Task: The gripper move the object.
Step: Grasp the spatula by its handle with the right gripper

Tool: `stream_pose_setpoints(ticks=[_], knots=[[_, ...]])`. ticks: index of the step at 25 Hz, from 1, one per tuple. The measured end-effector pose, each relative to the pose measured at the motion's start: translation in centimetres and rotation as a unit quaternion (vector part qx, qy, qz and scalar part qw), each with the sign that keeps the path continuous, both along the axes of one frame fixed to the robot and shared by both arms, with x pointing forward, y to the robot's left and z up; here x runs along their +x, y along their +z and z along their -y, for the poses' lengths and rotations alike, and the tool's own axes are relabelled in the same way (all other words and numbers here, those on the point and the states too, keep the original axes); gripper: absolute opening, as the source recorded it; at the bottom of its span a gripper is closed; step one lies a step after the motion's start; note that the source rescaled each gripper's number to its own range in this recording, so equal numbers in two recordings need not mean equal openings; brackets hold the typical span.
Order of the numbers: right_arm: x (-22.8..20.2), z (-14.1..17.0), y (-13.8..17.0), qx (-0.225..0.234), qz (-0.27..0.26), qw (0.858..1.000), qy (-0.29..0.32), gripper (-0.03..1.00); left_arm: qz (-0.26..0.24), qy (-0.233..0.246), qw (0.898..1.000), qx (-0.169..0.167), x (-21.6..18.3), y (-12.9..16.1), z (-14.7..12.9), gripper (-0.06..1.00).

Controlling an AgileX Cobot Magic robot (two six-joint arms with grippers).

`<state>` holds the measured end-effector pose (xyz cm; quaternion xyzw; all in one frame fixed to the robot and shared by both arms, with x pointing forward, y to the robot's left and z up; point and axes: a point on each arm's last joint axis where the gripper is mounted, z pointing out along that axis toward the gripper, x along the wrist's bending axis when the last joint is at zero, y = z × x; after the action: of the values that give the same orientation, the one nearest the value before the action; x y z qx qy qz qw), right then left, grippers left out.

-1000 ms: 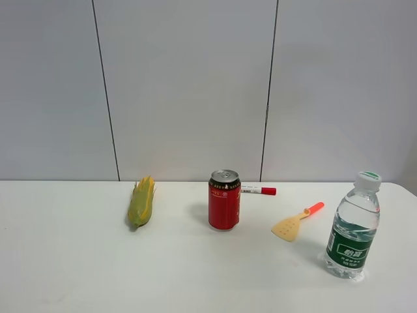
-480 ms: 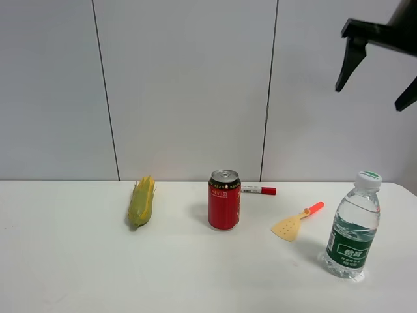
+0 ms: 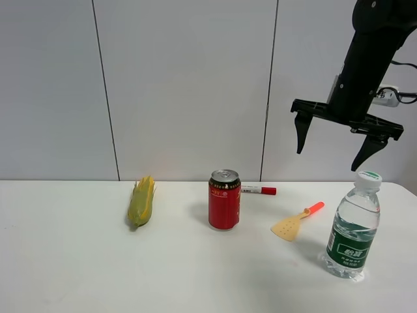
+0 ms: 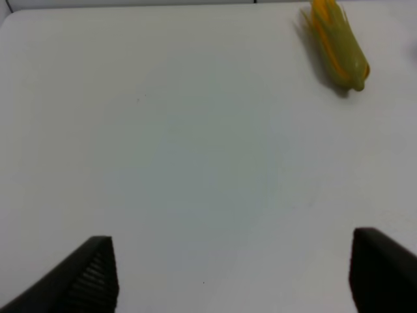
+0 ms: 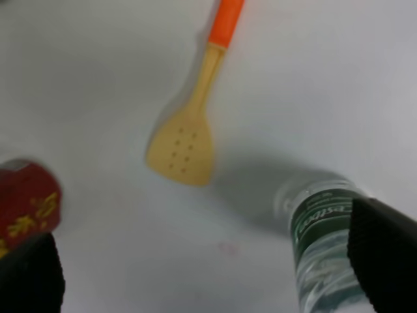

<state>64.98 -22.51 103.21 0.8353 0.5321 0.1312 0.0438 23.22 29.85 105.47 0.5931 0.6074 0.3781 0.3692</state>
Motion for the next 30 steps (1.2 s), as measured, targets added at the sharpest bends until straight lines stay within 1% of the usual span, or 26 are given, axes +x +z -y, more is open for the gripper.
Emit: stream_pose_setpoints(ticks=[2,8,14,19,24,26,30], knots=[[0.5,0.1,-1.4,-0.009,-0.013,1.0,-0.003,0.95,0.0,0.0,1.0,0.0,0.0,0.0,0.0,1.0],[2.1,0.9,-5.7,-0.011,-0.042,0.999,-0.02,0.95,0.0,0.0,1.0,0.0,0.0,0.0,0.0,1.0],[3.4,2.1,-8.4,0.01,-0.04,0.997,-0.066,0.95,0.0,0.0,1.0,0.0,0.0,0.0,0.0,1.0],[4.1,1.9,-11.0,0.027,-0.056,0.994,-0.087,0.95,0.0,0.0,1.0,0.0,0.0,0.0,0.0,1.0],[6.3,1.5,-11.8,0.03,-0.063,0.994,-0.084,0.95,0.0,0.0,1.0,0.0,0.0,0.0,0.0,1.0],[7.1,1.1,-11.6,0.03,-0.065,0.994,-0.077,0.95,0.0,0.0,1.0,0.0,0.0,0.0,0.0,1.0],[7.7,0.1,-12.1,0.026,-0.086,0.994,-0.065,0.95,0.0,0.0,1.0,0.0,0.0,0.0,0.0,1.0]])
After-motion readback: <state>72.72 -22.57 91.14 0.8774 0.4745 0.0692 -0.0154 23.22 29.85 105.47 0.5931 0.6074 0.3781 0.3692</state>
